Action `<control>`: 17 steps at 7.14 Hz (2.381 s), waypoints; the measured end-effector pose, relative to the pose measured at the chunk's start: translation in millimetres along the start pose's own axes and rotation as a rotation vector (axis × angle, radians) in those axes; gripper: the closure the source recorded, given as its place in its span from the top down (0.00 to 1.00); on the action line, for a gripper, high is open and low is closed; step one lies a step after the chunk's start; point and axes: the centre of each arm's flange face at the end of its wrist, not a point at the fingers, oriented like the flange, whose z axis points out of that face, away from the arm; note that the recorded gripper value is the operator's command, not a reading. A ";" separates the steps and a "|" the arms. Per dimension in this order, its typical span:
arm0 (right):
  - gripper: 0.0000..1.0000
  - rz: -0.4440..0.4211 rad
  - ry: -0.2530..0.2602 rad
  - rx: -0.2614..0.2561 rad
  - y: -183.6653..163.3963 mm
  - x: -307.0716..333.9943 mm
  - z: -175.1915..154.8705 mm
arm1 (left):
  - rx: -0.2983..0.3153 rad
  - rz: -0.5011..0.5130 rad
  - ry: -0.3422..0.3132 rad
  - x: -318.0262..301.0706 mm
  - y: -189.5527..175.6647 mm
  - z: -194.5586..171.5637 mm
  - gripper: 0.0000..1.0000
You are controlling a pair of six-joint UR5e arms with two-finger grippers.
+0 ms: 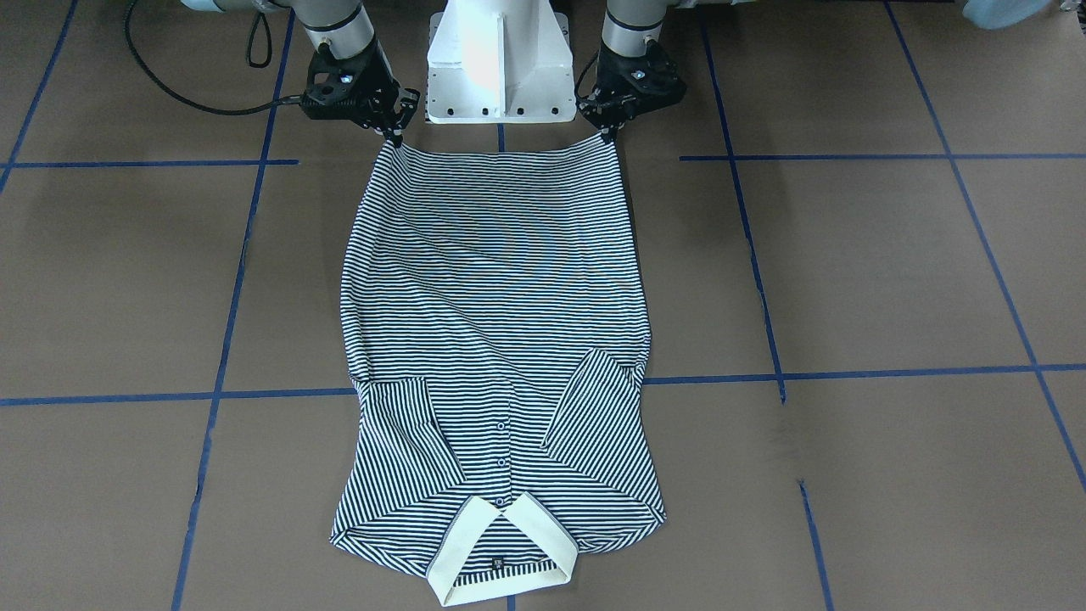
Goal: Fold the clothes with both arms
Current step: 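Lift the hem with both grippers and fold it toward the collar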
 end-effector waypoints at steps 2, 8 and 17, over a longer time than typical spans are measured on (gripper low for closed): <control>0.00 -0.008 0.004 -0.084 18.1 23.6 -21.0 | -0.041 0.032 0.027 -3.5 22.4 -26.5 0.00; 0.00 -0.060 -0.034 -0.163 38.5 37.8 -58.9 | -0.134 0.143 0.033 -33.9 61.0 -104.9 0.00; 0.00 -0.068 -0.028 0.211 -211.5 -9.0 -52.7 | 0.253 0.112 0.069 28.6 -195.1 -69.5 0.00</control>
